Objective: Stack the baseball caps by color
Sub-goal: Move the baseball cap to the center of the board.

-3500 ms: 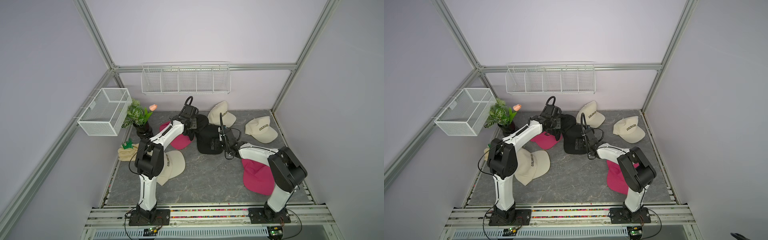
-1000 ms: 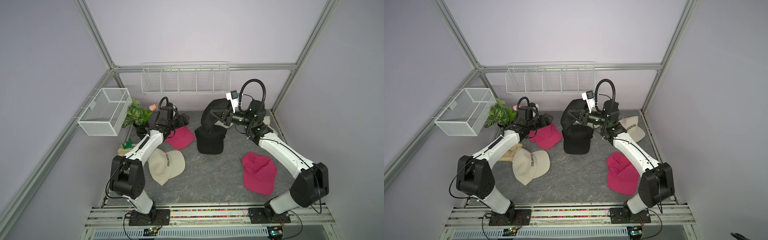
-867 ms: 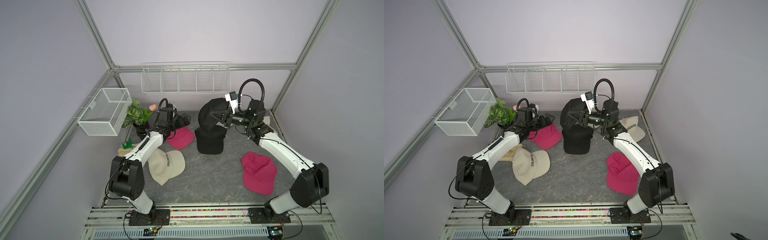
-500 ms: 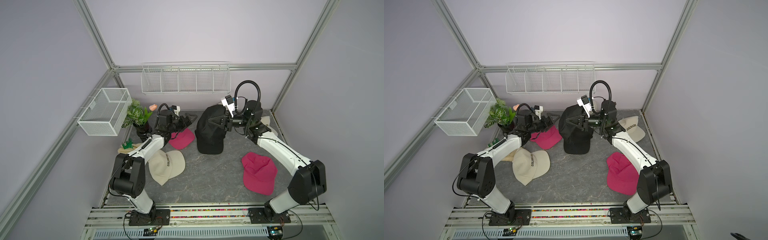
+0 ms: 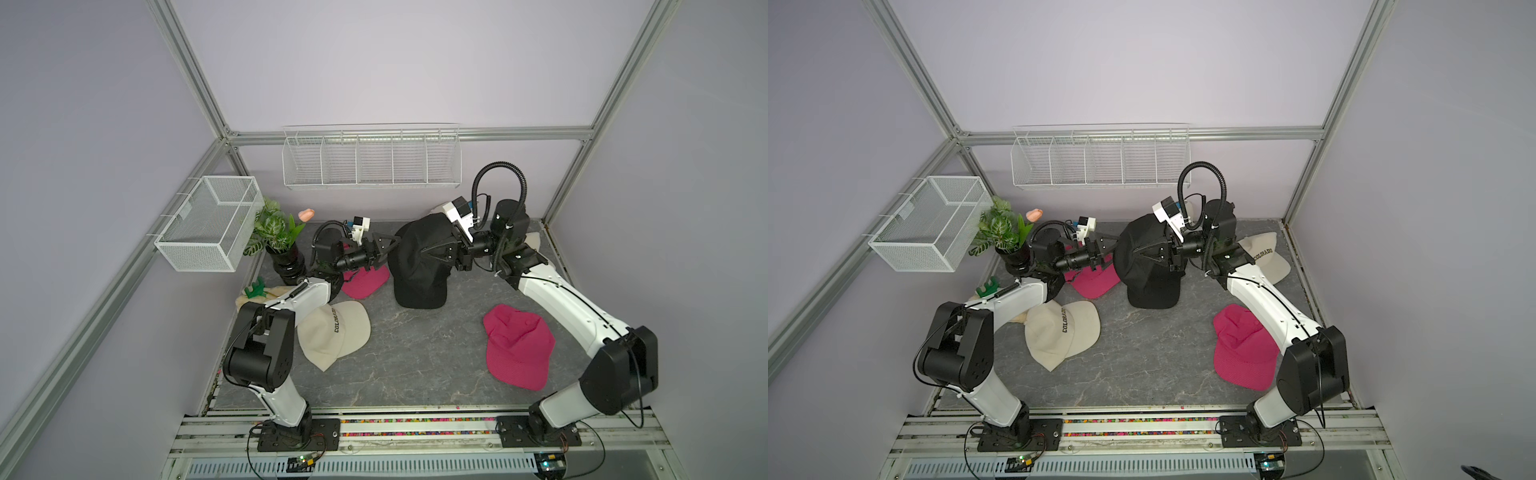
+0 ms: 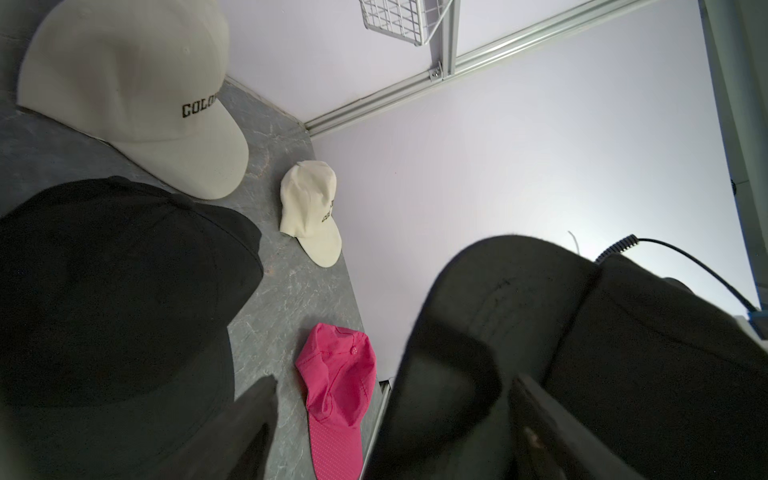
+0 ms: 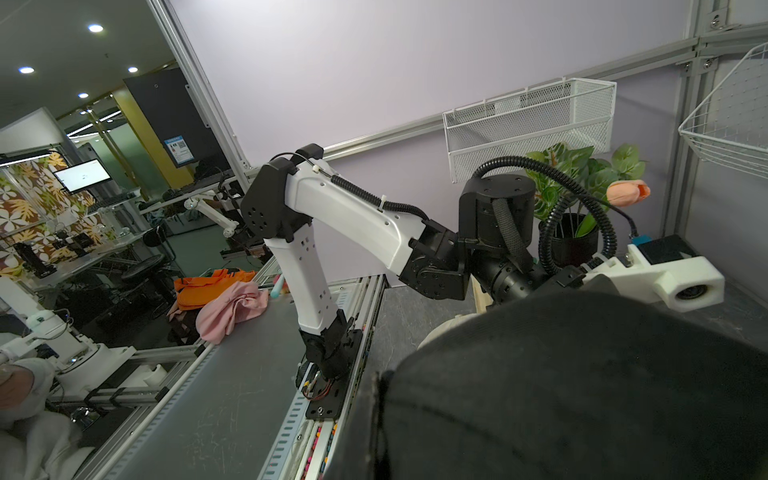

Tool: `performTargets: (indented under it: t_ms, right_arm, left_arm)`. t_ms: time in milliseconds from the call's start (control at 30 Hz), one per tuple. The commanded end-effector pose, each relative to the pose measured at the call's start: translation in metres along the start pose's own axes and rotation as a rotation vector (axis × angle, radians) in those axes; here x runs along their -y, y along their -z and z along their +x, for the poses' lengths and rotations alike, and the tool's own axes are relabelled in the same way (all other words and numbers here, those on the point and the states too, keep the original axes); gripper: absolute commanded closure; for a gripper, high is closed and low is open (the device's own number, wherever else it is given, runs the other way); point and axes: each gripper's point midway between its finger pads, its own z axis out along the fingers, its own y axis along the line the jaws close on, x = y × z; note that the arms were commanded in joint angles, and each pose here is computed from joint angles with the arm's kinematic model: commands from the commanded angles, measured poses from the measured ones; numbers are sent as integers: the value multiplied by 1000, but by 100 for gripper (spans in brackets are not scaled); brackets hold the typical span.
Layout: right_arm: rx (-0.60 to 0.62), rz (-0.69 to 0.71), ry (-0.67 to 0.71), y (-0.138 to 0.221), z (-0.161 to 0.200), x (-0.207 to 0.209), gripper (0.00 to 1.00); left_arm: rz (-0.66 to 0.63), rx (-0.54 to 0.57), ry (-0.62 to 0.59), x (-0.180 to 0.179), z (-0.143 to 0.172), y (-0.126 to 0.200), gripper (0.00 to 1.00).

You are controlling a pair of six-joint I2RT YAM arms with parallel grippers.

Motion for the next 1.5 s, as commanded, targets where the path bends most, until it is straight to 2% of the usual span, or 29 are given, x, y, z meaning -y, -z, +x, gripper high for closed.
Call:
performTargets:
  t_ms: [0, 67, 267, 300, 400, 467, 533, 600, 633, 700, 767, 800, 967, 1000, 1067, 1200, 1267, 1400, 1467]
  right_arm:
    - [-1, -22, 110, 8, -13, -20, 90]
    - [-3, -2, 107, 13, -11, -17, 90]
    - [-11, 37, 34, 25, 0, -2, 88]
    - [-12, 45, 26, 27, 3, 0, 88]
    - [-11, 62, 13, 31, 6, 2, 87]
    - [-11, 76, 9, 32, 8, 3, 84]
    - [-14, 91, -1, 34, 11, 6, 75]
    - [-19, 128, -31, 37, 17, 15, 50]
    - [-20, 156, -48, 38, 20, 20, 41]
    - [-11, 254, -105, 43, 26, 37, 24]
    - [12, 368, -166, 53, 33, 54, 2]
    - [32, 451, -202, 62, 38, 65, 11]
    - [183, 814, -426, 118, 76, 106, 11]
    - [223, 848, -476, 127, 84, 110, 11]
    - [303, 829, -518, 131, 85, 110, 11]
    - [454, 570, -502, 108, 57, 90, 11]
    - [479, 509, -486, 100, 51, 86, 11]
    - [462, 599, -493, 100, 67, 104, 11]
    - [469, 597, -461, 99, 64, 105, 11]
  left_arm:
    - [78, -37, -15, 21, 7, 6, 24]
    - [98, -34, -22, 26, 7, 8, 36]
    - [133, -28, -22, 32, 3, 13, 83]
    - [141, -26, -24, 33, 2, 14, 87]
    - [159, -22, -28, 37, -1, 15, 91]
    - [164, -23, -32, 38, -1, 15, 100]
    - [176, -21, -39, 42, -2, 16, 100]
    - [184, -3, -57, 46, -5, 18, 100]
    - [182, 18, -68, 47, -10, 20, 100]
    - [151, 111, -85, 42, -29, 31, 100]
    - [132, 212, -124, 44, -47, 44, 100]
    - [124, 252, -140, 48, -56, 49, 100]
    - [111, 296, -185, 62, -77, 49, 100]
    - [127, 298, -186, 66, -80, 49, 100]
    - [166, 287, -179, 71, -83, 46, 100]
    - [197, 275, -159, 69, -86, 39, 100]
    - [203, 261, -154, 68, -85, 33, 100]
    - [212, 237, -156, 72, -83, 24, 100]
    - [210, 228, -151, 71, -82, 21, 100]
